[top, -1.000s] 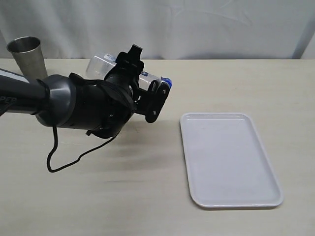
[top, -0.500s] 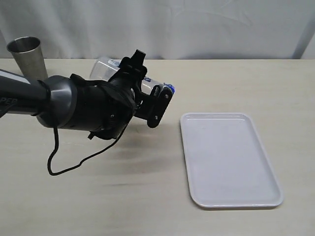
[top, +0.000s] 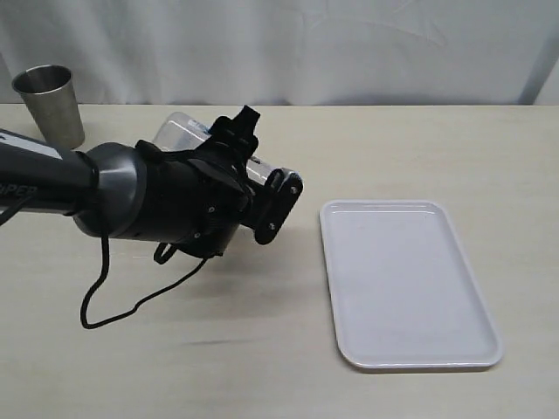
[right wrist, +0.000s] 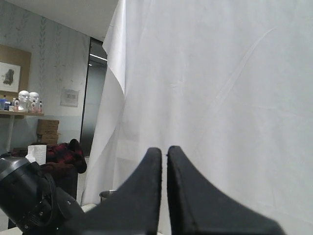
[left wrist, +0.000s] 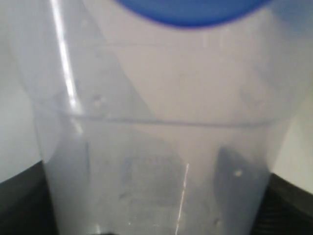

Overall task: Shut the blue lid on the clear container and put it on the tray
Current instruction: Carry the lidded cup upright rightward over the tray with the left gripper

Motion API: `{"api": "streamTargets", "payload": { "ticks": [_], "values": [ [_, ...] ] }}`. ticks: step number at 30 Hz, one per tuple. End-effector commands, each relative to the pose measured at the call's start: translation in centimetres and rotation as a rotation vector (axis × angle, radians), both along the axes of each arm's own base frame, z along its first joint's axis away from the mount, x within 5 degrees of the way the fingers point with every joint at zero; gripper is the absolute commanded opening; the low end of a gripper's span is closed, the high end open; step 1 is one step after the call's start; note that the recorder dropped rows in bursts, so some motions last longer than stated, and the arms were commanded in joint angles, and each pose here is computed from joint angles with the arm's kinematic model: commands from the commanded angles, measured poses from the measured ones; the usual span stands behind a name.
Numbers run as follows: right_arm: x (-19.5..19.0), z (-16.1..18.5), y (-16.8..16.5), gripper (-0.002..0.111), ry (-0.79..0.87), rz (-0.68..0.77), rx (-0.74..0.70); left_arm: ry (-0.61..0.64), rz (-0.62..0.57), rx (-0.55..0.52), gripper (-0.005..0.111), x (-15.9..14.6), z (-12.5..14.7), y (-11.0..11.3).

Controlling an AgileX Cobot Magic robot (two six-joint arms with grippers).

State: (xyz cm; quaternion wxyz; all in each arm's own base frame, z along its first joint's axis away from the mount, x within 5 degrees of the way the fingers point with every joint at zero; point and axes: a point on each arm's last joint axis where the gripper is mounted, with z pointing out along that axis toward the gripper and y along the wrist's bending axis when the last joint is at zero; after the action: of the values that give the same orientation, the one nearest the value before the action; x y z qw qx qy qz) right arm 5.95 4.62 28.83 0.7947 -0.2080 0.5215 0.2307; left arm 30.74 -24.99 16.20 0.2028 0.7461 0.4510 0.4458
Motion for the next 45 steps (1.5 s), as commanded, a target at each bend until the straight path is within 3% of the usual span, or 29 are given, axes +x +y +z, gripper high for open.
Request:
{"api": "streamTargets", "payload": {
  "ticks": [1, 3, 5, 9, 13, 20, 27, 31, 36, 43, 45],
  "values": [
    [0.0, -0.2, -0.1, 0.005, 0.004, -0.008, -0.01, 0.037, 0.152, -0.091, 0.0, 0.8, -0.1, 2.0],
    [0.0, -0.2, -0.1, 0.005, 0.004, -0.008, -0.01, 0.06, 0.074, -0.001, 0.0, -0.5, -0.8, 1.4],
    [0.0, -0.2, -0.1, 0.005, 0.004, -0.008, -0.01, 0.044, 0.027, 0.004, 0.0, -0.7, -0.9, 1.0],
    [0.0, -0.2, -0.1, 0.005, 0.004, -0.008, -0.01, 0.018, 0.139, -0.205, 0.0, 1.0, -0.2, 1.6],
    [0.0, -0.2, -0.1, 0.005, 0.005, -0.007, -0.009, 0.053, 0.174, -0.271, 0.0, 0.6, -0.4, 1.3],
    [0.0, -0.2, -0.1, 0.005, 0.005, -0.007, -0.009, 0.306, 0.103, -0.815, 0.0, 0.8, 0.3, -0.5],
    [0.0, -0.2, -0.1, 0.005, 0.005, -0.007, -0.009, 0.698, -0.124, -1.28, 0.0, 0.5, 2.0, -1.3],
    [0.0, -0.2, 0.0, 0.005, 0.009, -0.006, -0.008, 0.784, -0.165, -1.548, 0.0, 0.7, 3.8, -1.6],
    [0.0, -0.3, 0.0, 0.005, 0.014, -0.006, -0.012, 0.878, -0.271, -1.787, 0.0, 0.4, 4.7, -2.4],
    [0.0, -0.3, 0.0, 0.005, 0.016, -0.006, -0.009, 0.893, -0.212, -2.144, 0.0, 2.0, 1.3, -2.7],
    [0.0, -0.3, 0.0, 0.005, 0.016, -0.006, -0.009, 0.895, -0.176, -2.182, 0.0, 2.3, -0.1, -3.0]
  ]
}}
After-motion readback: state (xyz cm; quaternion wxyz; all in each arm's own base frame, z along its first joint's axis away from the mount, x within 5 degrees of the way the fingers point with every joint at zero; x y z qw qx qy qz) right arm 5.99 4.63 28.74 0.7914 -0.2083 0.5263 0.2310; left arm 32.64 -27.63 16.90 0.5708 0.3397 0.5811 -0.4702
